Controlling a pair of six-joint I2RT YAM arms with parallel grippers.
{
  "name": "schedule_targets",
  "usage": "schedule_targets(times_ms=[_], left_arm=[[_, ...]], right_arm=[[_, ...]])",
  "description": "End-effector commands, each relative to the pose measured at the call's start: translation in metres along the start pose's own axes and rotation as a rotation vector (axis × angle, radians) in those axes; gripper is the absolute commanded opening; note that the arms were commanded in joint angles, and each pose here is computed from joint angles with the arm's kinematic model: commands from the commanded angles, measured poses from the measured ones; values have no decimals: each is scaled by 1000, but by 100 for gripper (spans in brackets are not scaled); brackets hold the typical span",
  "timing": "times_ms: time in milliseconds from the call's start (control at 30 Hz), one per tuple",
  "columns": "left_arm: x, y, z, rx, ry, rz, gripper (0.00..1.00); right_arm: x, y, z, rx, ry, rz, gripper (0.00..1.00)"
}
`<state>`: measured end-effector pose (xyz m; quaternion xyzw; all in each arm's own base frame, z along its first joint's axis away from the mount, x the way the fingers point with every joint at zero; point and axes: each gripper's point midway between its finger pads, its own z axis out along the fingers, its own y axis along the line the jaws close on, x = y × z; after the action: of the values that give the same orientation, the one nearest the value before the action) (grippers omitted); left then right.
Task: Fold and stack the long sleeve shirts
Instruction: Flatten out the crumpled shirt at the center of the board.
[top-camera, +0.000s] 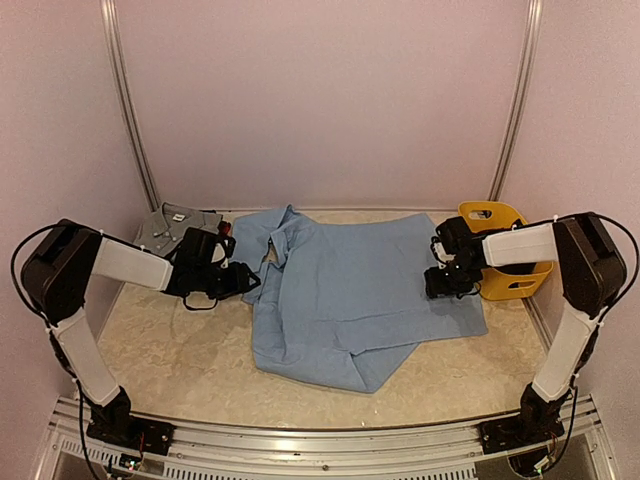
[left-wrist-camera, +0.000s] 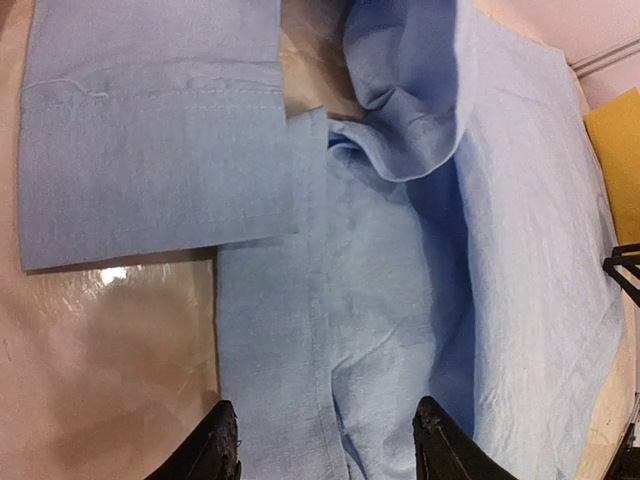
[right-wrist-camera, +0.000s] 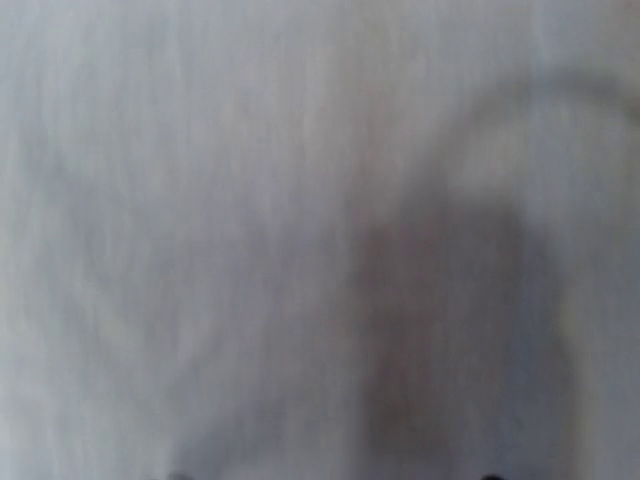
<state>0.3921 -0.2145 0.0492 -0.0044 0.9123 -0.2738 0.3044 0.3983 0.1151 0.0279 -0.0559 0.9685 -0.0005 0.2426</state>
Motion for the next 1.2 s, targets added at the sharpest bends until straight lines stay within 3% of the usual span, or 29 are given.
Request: schedule_targets(times_ms=[0,100,200,333,667,800,1000,1167], left_arm=[[-33,-46,-18,175,-92,70,56],[-45,-74,-15,285,-94,99,55],[-45,-82,6,298,-66,112,54],[-40,-82,34,303,-20,110,51],[-9,-45,55,190,43,78,45],[-8,-22,52,118,33,56,43],[-15,3,41,4,12,59,41],[-1,7,35,-10,42,43,40]], right_arm=[[-6,5,-27,-49,-41,-18,65],[-7,8,-31,-66,-39,-22,65],[1,3,-27,-34,-8,-26,65],[5,19,-25,-132,-21,-41,65],[26,7,0,-68,49,-32,64],[24,11,-11,-92,21,-43,63],[24,86,-88,-367,-124,-172,66],[59,169,-138,-619,-150,-317,71]])
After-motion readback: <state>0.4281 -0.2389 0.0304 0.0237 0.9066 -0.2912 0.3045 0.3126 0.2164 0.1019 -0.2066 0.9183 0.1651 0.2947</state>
